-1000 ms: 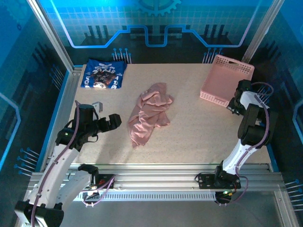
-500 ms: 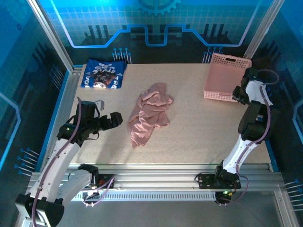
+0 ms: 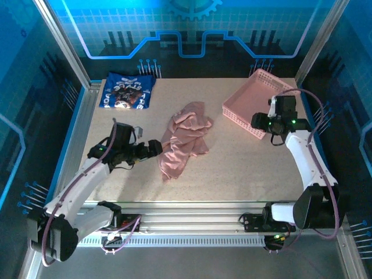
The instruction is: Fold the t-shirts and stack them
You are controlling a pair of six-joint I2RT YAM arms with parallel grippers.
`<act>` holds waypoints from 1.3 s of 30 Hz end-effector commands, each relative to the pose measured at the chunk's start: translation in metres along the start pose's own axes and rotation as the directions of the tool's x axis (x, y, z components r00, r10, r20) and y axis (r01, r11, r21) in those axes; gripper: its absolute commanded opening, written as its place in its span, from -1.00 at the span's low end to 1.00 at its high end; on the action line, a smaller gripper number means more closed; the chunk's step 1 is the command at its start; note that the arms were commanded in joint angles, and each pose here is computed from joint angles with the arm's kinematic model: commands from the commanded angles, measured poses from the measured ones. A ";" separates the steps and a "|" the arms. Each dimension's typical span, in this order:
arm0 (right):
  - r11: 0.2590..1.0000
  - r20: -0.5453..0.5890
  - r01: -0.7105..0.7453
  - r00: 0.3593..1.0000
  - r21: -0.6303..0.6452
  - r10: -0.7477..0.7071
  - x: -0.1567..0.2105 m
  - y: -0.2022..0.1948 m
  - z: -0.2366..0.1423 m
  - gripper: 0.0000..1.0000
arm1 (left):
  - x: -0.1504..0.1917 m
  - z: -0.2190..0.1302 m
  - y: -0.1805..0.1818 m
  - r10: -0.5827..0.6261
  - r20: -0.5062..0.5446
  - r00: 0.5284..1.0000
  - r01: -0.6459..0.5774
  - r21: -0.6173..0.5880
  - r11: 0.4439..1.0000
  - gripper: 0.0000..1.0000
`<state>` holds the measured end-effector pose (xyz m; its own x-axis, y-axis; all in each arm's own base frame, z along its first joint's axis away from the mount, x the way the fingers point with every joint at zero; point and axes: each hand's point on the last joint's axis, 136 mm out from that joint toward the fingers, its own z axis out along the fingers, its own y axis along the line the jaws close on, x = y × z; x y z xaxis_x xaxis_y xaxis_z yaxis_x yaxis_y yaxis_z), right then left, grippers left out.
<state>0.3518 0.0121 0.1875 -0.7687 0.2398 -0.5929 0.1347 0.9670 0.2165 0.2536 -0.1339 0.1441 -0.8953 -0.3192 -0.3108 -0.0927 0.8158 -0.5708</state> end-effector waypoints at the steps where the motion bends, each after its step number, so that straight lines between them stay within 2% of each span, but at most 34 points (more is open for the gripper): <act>1: 0.996 -0.070 0.042 0.996 -0.075 -0.047 0.032 0.022 0.002 0.31 | 0.013 0.014 -0.017 0.001 -0.063 0.998 0.002 0.056 0.998 0.98; 5: 0.990 -0.112 -0.006 0.994 -0.142 -0.010 0.046 0.045 0.015 0.27 | 0.026 0.028 -0.023 -0.025 -0.114 0.993 0.036 0.093 0.995 0.98; 9: 0.991 -0.097 -0.014 0.995 -0.137 0.000 0.027 0.071 0.043 0.20 | 0.036 0.040 -0.027 -0.022 -0.151 0.988 0.039 0.110 0.993 0.94; 15: 0.995 -0.134 -0.005 0.991 -0.098 -0.008 0.002 0.117 0.111 0.04 | 0.053 0.061 -0.015 -0.075 -0.189 0.979 0.086 0.051 0.995 0.94; 22: 0.987 -0.147 -0.093 0.986 -0.129 0.074 -0.026 0.170 0.187 -0.12 | 0.052 0.104 -0.003 -0.198 -0.154 0.968 0.205 0.030 0.978 0.90; 24: 0.989 -0.142 -0.099 0.986 -0.106 0.084 -0.034 0.181 0.202 -0.16 | 0.052 0.116 0.002 -0.214 -0.151 0.965 0.217 0.003 0.976 0.72; 25: 0.991 -0.140 -0.105 0.986 -0.086 0.092 -0.035 0.184 0.212 -0.19 | 0.052 0.122 0.004 -0.223 -0.151 0.963 0.225 -0.007 0.974 0.54; 27: 0.990 -0.116 -0.134 0.985 -0.046 0.128 -0.045 0.187 0.224 -0.23 | 0.052 0.132 0.009 -0.244 -0.152 0.958 0.241 -0.037 0.970 0.08; 31: 0.972 -0.044 -0.209 0.976 0.110 0.215 -0.052 0.168 0.252 -0.38 | 0.050 0.141 0.020 -0.246 -0.150 0.958 0.232 -0.105 0.967 -0.89; 32: 0.960 -0.025 -0.218 0.974 0.173 0.226 -0.053 0.159 0.255 -0.42 | 0.048 0.138 0.024 -0.245 -0.140 0.959 0.228 -0.131 0.965 -1.00; 35: 0.939 -0.002 -0.193 0.979 0.286 0.202 -0.058 0.144 0.260 -0.48 | 0.037 0.117 0.021 -0.211 -0.090 0.973 0.195 -0.157 0.968 -1.00; 39: 0.892 -0.020 -0.136 0.987 0.430 0.160 -0.054 0.118 0.243 -0.55 | 0.011 0.071 0.005 -0.155 0.017 0.988 0.156 -0.126 0.980 -1.00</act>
<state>0.5911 0.1670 0.0555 -0.7314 0.4139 -0.5420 0.4095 0.9021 0.1364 0.2657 -0.1840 0.0450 -0.8876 -0.4442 -0.1219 -0.3208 0.7861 -0.5283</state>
